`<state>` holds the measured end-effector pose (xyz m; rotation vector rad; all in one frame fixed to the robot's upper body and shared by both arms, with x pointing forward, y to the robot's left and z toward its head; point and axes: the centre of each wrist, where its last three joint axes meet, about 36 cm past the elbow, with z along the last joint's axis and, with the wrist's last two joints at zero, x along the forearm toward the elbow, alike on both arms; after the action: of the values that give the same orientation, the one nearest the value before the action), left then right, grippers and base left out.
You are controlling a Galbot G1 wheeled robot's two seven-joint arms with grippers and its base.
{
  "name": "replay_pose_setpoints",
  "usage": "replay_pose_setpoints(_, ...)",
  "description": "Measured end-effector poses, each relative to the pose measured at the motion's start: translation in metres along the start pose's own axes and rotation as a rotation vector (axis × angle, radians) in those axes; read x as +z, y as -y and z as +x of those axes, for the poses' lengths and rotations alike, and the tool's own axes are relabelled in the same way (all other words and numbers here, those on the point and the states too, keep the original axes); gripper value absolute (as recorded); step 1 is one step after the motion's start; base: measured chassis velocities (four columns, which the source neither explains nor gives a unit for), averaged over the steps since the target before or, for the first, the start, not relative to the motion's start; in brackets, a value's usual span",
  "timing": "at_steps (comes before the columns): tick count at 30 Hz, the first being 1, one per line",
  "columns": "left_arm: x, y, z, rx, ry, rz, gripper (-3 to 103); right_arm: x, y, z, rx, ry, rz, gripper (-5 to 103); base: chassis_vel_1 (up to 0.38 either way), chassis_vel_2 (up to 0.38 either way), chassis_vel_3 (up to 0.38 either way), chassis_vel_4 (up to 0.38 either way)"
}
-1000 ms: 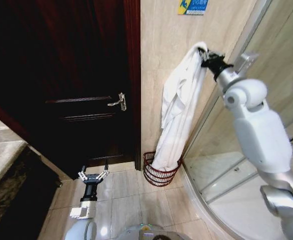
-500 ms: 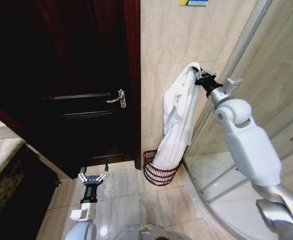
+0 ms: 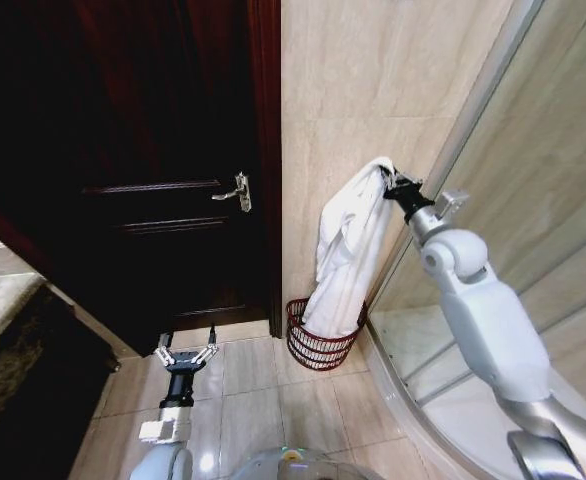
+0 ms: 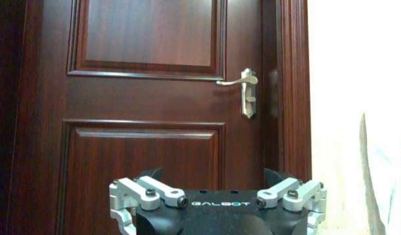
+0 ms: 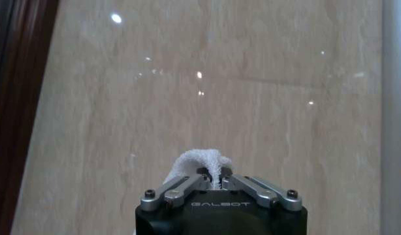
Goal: Discard the used towel into the hamper.
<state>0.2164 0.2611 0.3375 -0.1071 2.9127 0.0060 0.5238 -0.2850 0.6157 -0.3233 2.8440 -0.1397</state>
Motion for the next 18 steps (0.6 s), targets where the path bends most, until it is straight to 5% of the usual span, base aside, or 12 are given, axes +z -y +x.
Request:
replay_pose_setpoints(6,0.002,-0.002,0.004,-0.006,0.001,0.000,100,0.021,0.016,-0.004,0.071,0.001,0.047,4,0.000,0.000,0.000,0.000)
replay_pose_setpoints(18,0.003,-0.002,0.006,-0.008,0.002,-0.003,100,0.040,-0.036,0.013,-0.025,-0.020,-0.025,4,0.000,0.000,0.000,0.000)
